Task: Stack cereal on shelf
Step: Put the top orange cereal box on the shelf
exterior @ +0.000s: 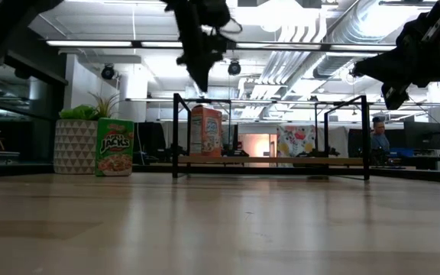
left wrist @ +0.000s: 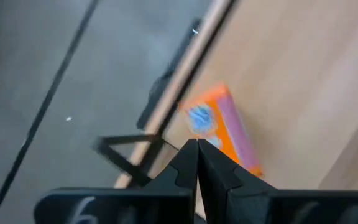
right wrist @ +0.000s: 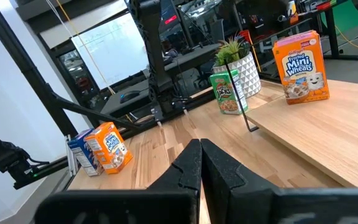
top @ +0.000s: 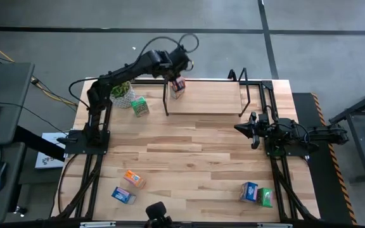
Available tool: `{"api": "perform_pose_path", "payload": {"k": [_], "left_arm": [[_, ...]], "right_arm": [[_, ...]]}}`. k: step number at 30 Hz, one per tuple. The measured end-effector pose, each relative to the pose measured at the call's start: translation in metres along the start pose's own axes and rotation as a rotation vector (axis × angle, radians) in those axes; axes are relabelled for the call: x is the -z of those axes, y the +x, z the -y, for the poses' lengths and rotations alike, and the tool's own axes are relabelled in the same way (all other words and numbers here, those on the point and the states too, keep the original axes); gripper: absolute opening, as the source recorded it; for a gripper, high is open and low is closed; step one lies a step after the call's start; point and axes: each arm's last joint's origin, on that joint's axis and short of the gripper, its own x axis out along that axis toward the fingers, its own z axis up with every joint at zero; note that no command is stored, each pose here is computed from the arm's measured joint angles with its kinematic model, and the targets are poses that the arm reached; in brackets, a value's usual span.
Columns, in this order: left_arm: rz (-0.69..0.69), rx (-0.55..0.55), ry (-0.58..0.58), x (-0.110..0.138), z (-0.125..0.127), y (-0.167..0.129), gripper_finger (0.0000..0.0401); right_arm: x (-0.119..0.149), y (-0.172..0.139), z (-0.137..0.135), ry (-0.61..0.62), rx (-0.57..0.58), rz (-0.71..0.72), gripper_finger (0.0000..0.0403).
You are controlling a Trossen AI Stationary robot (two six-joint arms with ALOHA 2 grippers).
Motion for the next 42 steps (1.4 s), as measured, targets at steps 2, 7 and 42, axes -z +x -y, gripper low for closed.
{"api": "perform_pose_path", "payload": {"k": [2, 7, 42], "left_arm": [[-0.02, 0.001, 0.054, 0.015, 0.007, 0.011, 0.0001], [0.073, -0.136, 0.147, 0.034, 0.008, 0.004, 0.0], [-0.126, -0.084, 0.778, 0.015, 0.006, 0.05, 0.0]], "right_arm": [[0.0, 0.0, 0.0, 0.0, 0.0, 0.0, 0.0], [0.0, 0.0, 0.0, 0.0, 0.0, 0.0, 0.0], [0.0, 0.0, 0.0, 0.0, 0.0, 0.0, 0.0]]}}
